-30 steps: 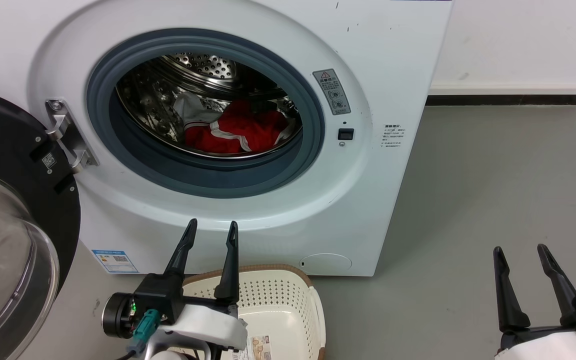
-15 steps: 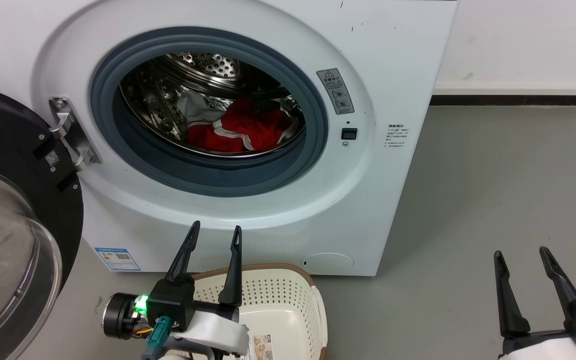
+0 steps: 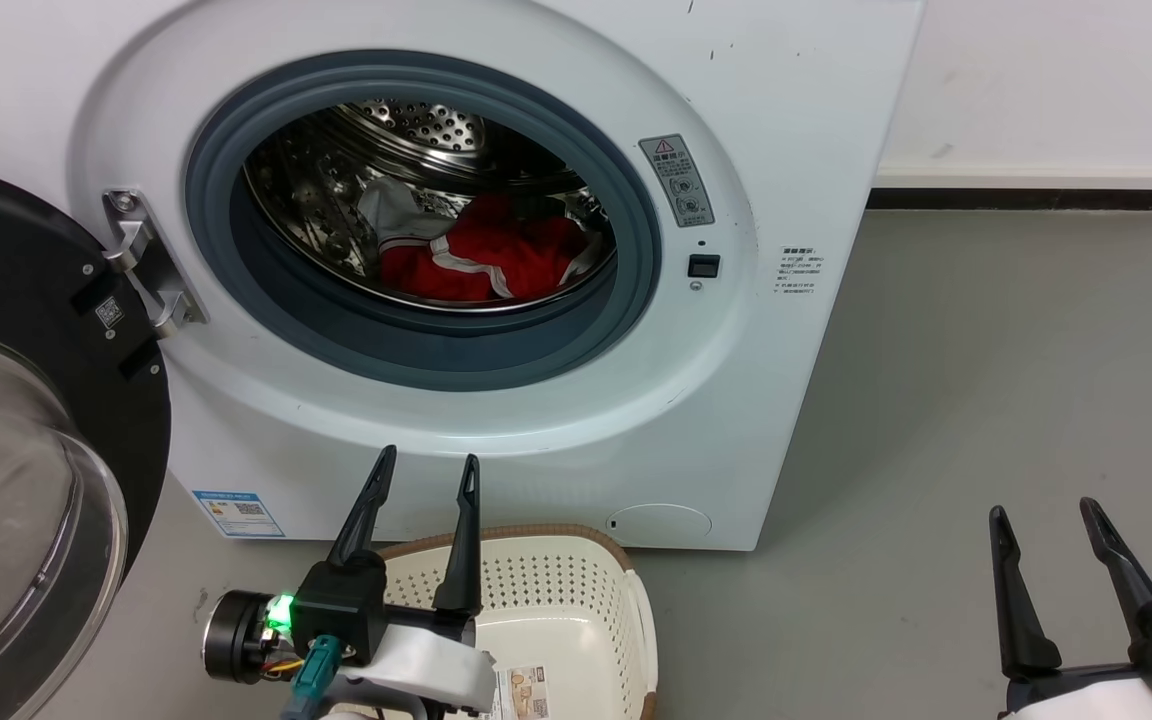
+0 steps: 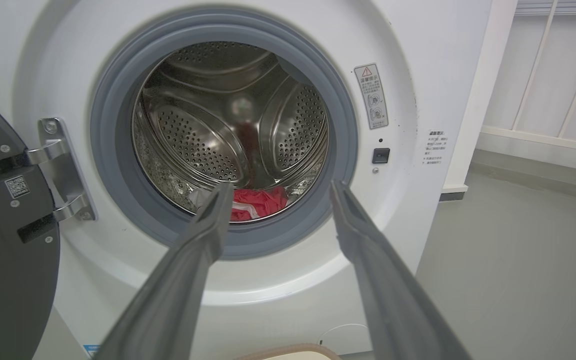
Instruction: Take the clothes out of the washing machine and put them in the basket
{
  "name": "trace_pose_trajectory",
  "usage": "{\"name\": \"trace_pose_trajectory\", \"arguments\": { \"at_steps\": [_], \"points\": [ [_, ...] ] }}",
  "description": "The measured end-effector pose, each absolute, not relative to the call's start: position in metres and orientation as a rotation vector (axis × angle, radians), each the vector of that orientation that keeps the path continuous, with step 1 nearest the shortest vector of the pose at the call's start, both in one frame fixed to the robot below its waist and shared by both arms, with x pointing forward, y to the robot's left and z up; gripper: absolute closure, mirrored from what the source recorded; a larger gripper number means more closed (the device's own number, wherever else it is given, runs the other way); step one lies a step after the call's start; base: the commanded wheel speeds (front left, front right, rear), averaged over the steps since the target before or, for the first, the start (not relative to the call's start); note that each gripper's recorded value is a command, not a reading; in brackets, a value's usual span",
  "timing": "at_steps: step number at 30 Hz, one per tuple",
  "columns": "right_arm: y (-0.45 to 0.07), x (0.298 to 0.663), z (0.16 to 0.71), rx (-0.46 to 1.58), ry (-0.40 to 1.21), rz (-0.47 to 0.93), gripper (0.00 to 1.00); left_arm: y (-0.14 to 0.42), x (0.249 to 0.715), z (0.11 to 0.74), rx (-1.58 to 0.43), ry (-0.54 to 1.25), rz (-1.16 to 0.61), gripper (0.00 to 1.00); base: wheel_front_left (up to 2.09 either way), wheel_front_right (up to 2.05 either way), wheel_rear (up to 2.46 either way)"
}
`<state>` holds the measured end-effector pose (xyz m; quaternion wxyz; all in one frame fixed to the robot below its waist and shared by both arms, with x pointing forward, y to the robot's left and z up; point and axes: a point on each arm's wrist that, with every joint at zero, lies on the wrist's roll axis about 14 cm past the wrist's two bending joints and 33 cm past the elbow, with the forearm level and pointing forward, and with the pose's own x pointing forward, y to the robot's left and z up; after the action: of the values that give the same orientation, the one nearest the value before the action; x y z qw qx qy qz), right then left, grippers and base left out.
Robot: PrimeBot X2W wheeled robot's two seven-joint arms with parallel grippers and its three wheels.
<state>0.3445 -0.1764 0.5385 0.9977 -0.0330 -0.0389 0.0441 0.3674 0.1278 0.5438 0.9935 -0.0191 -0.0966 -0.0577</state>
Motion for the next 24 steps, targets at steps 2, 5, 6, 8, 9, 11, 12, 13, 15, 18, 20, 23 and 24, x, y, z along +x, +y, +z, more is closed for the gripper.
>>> {"name": "trace_pose_trajectory", "arguments": {
  "at_steps": [2, 5, 6, 8, 9, 11, 12, 13, 15, 18, 20, 23, 24],
  "points": [
    [-0.176, 0.345, 0.538, -0.064, -0.077, 0.089, 0.00, 0.128, 0.367, 0.544, -0.038, -0.193, -0.115, 0.00, 0.00, 0.00, 0.00],
    [-0.176, 0.345, 0.538, -0.063, -0.076, 0.089, 0.00, 0.128, 0.367, 0.543, -0.038, -0.192, -0.114, 0.00, 0.00, 0.00, 0.00],
    [-0.176, 0.345, 0.538, -0.063, -0.076, 0.089, 0.00, 0.128, 0.368, 0.543, -0.038, -0.192, -0.113, 0.00, 0.00, 0.00, 0.00],
    [-0.176, 0.345, 0.538, -0.061, -0.075, 0.089, 0.00, 0.129, 0.368, 0.543, -0.038, -0.191, -0.112, 0.00, 0.00, 0.00, 0.00],
    [-0.176, 0.345, 0.537, -0.061, -0.074, 0.090, 0.00, 0.129, 0.368, 0.543, -0.038, -0.191, -0.112, 0.00, 0.00, 0.00, 0.00],
    [-0.176, 0.345, 0.537, -0.059, -0.074, 0.090, 0.00, 0.129, 0.368, 0.543, -0.037, -0.190, -0.111, 0.00, 0.00, 0.00, 0.00],
    [-0.176, 0.345, 0.537, -0.056, -0.074, 0.090, 0.00, 0.129, 0.368, 0.542, -0.037, -0.189, -0.110, 0.00, 0.00, 0.00, 0.00],
    [-0.176, 0.345, 0.537, -0.055, -0.073, 0.090, 0.00, 0.129, 0.368, 0.542, -0.037, -0.188, -0.110, 0.00, 0.00, 0.00, 0.00],
    [-0.175, 0.346, 0.537, -0.054, -0.072, 0.092, 0.00, 0.130, 0.368, 0.541, -0.037, -0.186, -0.108, 0.00, 0.00, 0.00, 0.00],
    [-0.174, 0.348, 0.535, -0.053, -0.067, 0.094, 0.00, 0.131, 0.370, 0.538, -0.037, -0.175, -0.104, 0.00, 0.00, 0.00, 0.00],
    [-0.174, 0.350, 0.534, -0.052, -0.062, 0.096, 0.00, 0.131, 0.373, 0.536, -0.037, -0.170, -0.103, 0.00, 0.00, 0.00, 0.00],
    [-0.173, 0.355, 0.532, -0.051, -0.057, 0.098, 0.00, 0.131, 0.378, 0.534, -0.037, -0.164, -0.100, 0.00, 0.00, 0.00, 0.00],
    [-0.173, 0.356, 0.530, -0.050, -0.052, 0.099, 0.00, 0.132, 0.380, 0.533, -0.037, -0.162, -0.099, 0.00, 0.00, 0.00, 0.00]
  ]
}}
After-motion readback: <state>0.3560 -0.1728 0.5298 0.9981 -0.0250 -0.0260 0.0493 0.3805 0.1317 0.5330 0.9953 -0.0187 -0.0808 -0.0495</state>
